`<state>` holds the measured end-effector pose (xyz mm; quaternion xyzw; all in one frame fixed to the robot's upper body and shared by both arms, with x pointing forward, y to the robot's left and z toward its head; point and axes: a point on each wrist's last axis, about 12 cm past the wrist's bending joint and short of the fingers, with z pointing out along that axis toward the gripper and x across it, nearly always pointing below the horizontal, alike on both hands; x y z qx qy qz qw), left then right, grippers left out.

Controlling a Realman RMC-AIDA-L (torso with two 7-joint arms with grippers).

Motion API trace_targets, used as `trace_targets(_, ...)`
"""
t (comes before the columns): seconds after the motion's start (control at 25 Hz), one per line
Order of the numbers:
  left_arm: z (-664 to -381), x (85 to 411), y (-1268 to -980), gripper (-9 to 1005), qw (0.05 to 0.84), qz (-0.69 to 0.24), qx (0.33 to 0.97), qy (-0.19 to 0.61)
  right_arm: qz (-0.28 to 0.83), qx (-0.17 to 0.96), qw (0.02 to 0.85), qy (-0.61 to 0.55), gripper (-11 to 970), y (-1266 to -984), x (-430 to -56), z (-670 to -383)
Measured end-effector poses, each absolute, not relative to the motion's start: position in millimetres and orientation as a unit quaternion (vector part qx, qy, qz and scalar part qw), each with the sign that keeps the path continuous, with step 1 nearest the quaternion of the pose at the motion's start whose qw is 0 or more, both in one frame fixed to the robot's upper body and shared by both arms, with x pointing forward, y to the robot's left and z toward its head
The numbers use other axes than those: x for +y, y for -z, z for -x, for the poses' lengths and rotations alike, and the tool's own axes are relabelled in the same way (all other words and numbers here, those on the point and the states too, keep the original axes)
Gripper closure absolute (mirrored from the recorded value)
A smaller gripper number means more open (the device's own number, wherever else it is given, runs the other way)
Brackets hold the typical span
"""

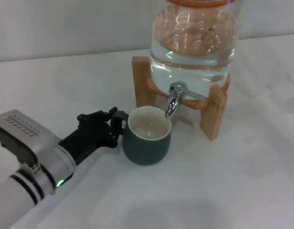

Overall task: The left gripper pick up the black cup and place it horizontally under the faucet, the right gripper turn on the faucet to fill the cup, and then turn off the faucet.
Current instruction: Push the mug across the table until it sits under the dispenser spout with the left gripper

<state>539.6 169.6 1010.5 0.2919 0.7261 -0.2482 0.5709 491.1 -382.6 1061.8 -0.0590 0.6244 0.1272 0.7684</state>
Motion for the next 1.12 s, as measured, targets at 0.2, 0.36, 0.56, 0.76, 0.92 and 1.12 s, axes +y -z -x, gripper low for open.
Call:
trace_targets(0.2, -546, 158, -1014, 858, 0.567, -0.308, 0.724, 0.245, 0.063, 0.625, 0.767, -0.129, 236, -1062, -381, -491)
trace_targets(0.36, -551, 146, -1019, 858, 0.564, -0.319, 0.720, 0.249, 0.064, 0.624, 0.768, -0.129, 236, -1062, -381, -491)
trace_targets(0.56, -555, 132, -1022, 858, 0.552, -0.339, 0.720, 0.250, 0.061, 0.624, 0.768, -0.133, 236, -1061, -380, -490)
trace_targets(0.76, -552, 126, -1021, 858, 0.544, -0.347, 0.721, 0.253, 0.061, 0.624, 0.768, -0.132, 236, -1061, -379, -490)
trace_targets(0.92, -546, 129, -1017, 858, 0.541, -0.345, 0.723, 0.256, 0.059, 0.624, 0.768, -0.131, 237, -1060, -380, -490)
trace_targets(1.12, -544, 132, -1017, 837, 0.545, -0.340, 0.721, 0.260, 0.059, 0.625, 0.768, -0.130, 237, -1060, -381, -489)
